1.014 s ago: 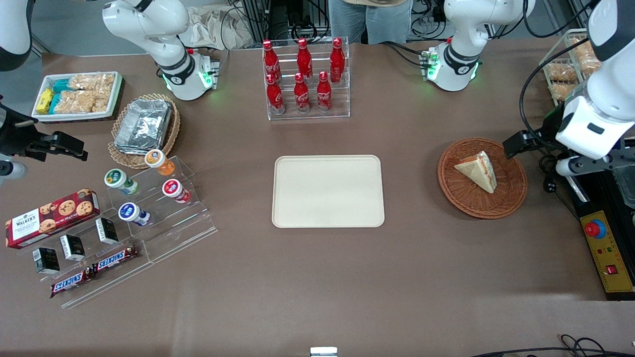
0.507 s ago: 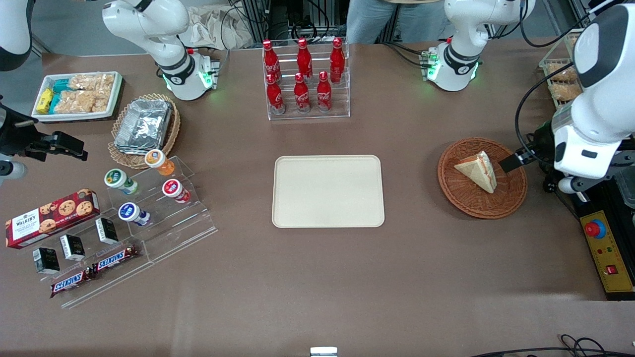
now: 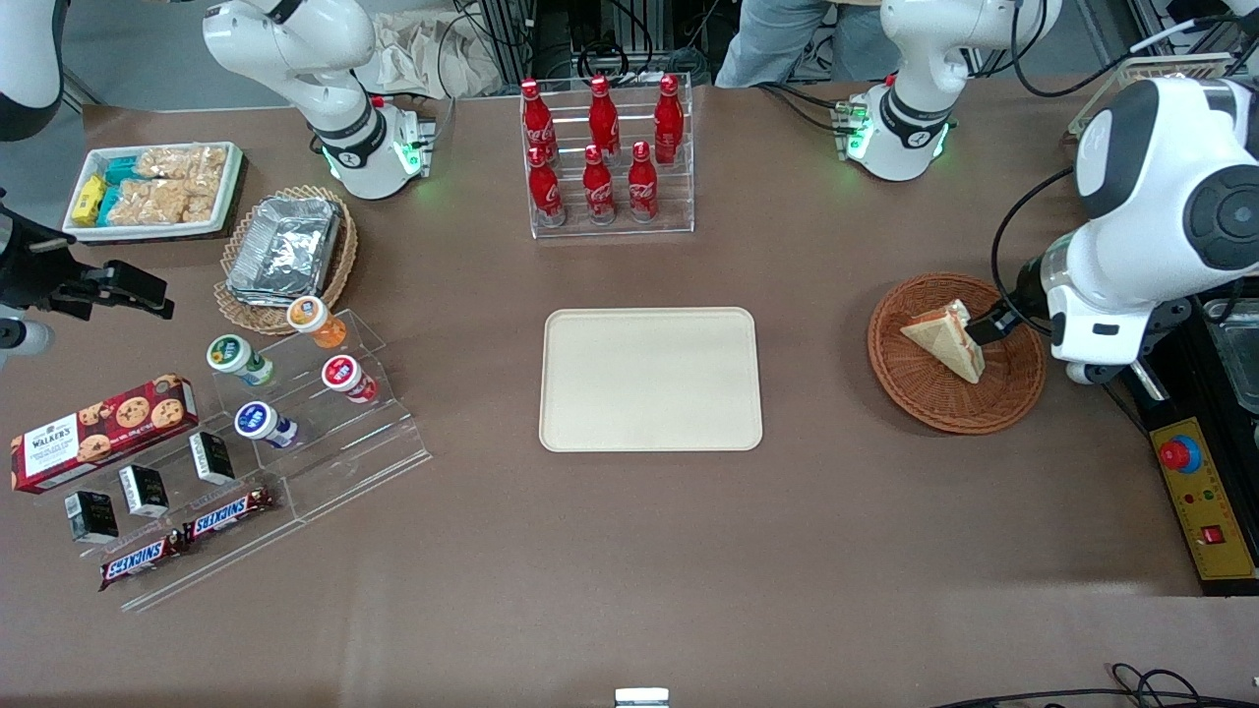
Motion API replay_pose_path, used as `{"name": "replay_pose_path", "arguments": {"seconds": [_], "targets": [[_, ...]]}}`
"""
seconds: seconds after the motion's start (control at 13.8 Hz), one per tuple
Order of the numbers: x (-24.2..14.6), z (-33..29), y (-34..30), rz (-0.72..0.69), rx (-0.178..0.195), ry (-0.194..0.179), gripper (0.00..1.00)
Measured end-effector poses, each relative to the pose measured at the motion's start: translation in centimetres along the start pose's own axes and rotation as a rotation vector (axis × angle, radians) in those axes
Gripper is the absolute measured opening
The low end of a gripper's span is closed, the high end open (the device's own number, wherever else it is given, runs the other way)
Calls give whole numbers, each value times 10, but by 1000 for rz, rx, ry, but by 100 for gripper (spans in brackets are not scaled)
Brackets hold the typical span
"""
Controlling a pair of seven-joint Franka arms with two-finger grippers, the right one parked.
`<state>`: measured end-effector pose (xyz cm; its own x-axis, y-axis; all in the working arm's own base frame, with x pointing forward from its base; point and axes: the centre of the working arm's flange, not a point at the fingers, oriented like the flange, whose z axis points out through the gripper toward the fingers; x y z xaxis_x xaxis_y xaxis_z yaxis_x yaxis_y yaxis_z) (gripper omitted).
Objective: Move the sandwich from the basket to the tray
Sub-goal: 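Move the left gripper over the wrapped sandwich in the wicker basket, then lower the left gripper and close it on the sandwich's edge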
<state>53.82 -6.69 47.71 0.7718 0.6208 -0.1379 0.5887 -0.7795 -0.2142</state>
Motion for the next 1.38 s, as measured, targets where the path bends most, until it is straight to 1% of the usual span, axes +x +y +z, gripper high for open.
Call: {"name": "replay_pose_path", "arguments": {"seconds": [0.22,0.36,0.72,1.01,1.38], "targets": [[-12,52,-23,-65,-34,30,100],[-16,82,-38,-93,-48,37,100],[-24,146,-46,-133,-88,63,100],[-36,196,-51,-140,-128,91,100],[-37,223,-48,-140,-125,82,100]]}}
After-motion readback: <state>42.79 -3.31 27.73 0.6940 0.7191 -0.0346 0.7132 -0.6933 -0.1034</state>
